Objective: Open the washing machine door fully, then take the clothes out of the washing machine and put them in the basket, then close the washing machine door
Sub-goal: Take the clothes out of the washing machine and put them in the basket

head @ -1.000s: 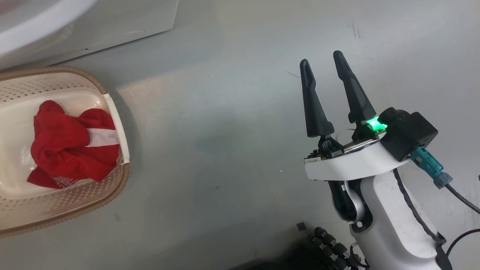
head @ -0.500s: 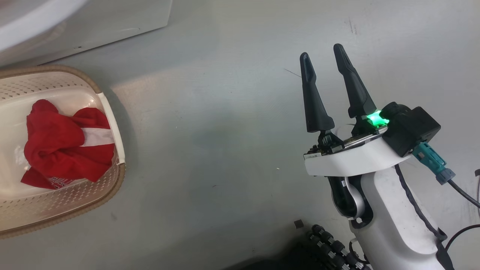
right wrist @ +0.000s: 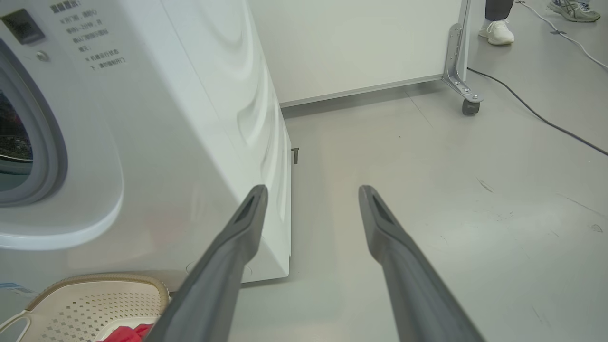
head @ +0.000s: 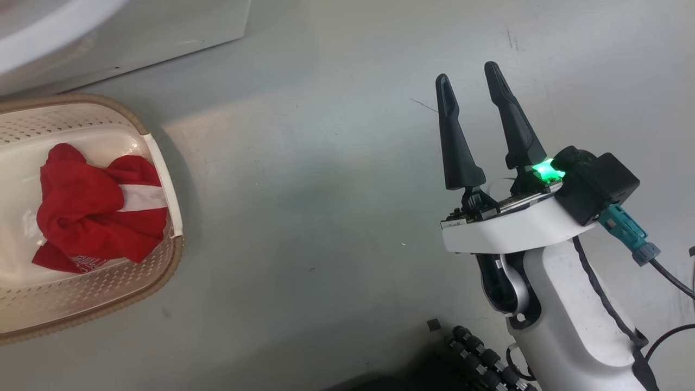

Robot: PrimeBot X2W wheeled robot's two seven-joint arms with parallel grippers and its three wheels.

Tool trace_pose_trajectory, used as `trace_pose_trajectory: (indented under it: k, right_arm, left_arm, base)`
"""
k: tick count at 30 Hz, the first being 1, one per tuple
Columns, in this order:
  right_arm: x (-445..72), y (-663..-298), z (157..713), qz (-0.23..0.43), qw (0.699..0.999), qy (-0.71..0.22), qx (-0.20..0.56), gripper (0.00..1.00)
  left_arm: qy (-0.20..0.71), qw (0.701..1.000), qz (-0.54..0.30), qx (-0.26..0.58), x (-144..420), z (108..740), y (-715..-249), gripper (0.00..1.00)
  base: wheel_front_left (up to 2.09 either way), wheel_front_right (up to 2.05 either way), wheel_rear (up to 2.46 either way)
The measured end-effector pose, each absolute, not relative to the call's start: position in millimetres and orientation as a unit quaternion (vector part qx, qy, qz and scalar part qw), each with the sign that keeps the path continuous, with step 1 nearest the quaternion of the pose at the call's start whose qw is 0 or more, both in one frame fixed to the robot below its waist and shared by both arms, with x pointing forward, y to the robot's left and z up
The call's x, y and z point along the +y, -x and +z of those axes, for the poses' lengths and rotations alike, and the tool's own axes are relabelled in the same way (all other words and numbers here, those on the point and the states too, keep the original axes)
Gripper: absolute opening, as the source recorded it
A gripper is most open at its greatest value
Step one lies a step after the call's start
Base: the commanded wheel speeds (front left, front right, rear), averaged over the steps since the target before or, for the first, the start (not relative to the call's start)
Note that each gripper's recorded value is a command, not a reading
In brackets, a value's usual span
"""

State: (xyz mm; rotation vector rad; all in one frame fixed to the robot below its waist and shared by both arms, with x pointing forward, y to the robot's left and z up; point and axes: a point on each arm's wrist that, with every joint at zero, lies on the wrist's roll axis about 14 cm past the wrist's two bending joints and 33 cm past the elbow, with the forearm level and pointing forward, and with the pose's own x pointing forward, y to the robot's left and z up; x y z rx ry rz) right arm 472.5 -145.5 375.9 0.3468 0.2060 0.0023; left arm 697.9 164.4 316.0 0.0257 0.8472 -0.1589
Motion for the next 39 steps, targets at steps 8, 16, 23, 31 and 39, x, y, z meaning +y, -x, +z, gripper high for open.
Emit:
trace_pose_trajectory:
  k: [8, 16, 23, 31, 39]
  right_arm:
    - [-143, -474, 379, 0.006, 0.981, -0.166, 0.097, 1.0]
    - [-143, -477, 388, 0.011, 0.984, -0.155, 0.084, 1.0]
    - [-134, -477, 397, 0.026, 0.986, -0.149, 0.075, 1.0]
    - [-128, -472, 407, 0.036, 0.988, -0.134, 0.067, 1.0]
    - [-130, -461, 420, 0.033, 0.99, -0.124, 0.058, 1.0]
  left_arm:
    - [-0.01, 0.93, -0.084, 0.357, 162, 338, -703, 0.0]
    - [0.006, 0.948, -0.085, 0.308, 162, 351, -690, 0.0]
    - [0.034, 0.964, -0.082, 0.249, 163, 373, -678, 0.0]
    - [0.058, 0.978, -0.077, 0.185, 162, 398, -654, 0.0]
    - [0.075, 0.987, -0.06, 0.131, 170, 422, -621, 0.0]
  base:
    - [0.0, 0.0, 0.0]
    - [0.0, 0.0, 0.0]
    - [0.0, 0.0, 0.0]
    - [0.0, 0.0, 0.0]
    - [0.0, 0.0, 0.0]
